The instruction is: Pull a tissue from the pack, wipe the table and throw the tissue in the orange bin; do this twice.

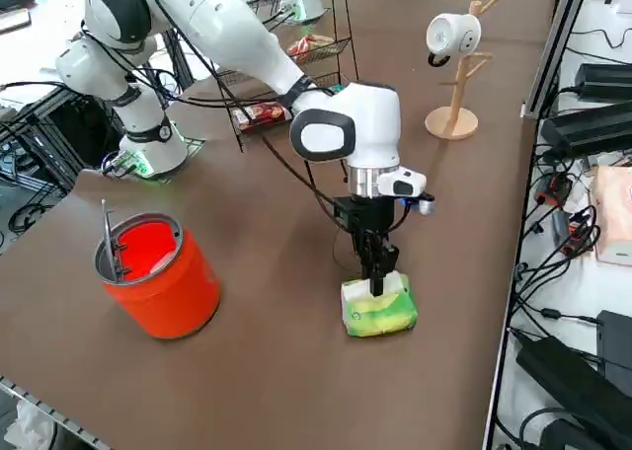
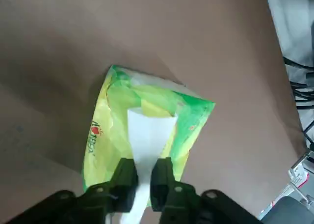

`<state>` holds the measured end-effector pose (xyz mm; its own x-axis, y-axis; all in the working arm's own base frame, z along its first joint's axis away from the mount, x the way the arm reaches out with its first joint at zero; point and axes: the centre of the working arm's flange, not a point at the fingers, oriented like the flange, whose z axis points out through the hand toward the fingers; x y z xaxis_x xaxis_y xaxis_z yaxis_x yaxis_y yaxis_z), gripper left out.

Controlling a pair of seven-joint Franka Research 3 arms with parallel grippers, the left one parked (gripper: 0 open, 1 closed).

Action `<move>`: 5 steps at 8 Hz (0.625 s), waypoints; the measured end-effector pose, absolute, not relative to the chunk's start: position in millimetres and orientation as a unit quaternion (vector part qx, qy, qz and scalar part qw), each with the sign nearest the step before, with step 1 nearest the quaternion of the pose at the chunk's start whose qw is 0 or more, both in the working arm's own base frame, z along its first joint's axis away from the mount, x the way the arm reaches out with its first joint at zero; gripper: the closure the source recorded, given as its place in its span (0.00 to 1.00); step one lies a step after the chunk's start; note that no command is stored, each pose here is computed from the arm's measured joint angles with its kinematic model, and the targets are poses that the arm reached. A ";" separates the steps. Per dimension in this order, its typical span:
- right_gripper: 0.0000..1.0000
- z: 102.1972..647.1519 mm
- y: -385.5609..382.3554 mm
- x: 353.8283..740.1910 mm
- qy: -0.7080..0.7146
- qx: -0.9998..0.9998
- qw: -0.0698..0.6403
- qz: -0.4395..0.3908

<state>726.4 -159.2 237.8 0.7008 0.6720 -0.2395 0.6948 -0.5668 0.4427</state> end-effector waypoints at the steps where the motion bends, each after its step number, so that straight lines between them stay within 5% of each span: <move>1: 0.98 240.9 -160.0 727.7 0.385 0.885 0.261 -0.020; 5: 0.98 307.2 -170.0 728.7 0.357 0.890 0.281 -0.028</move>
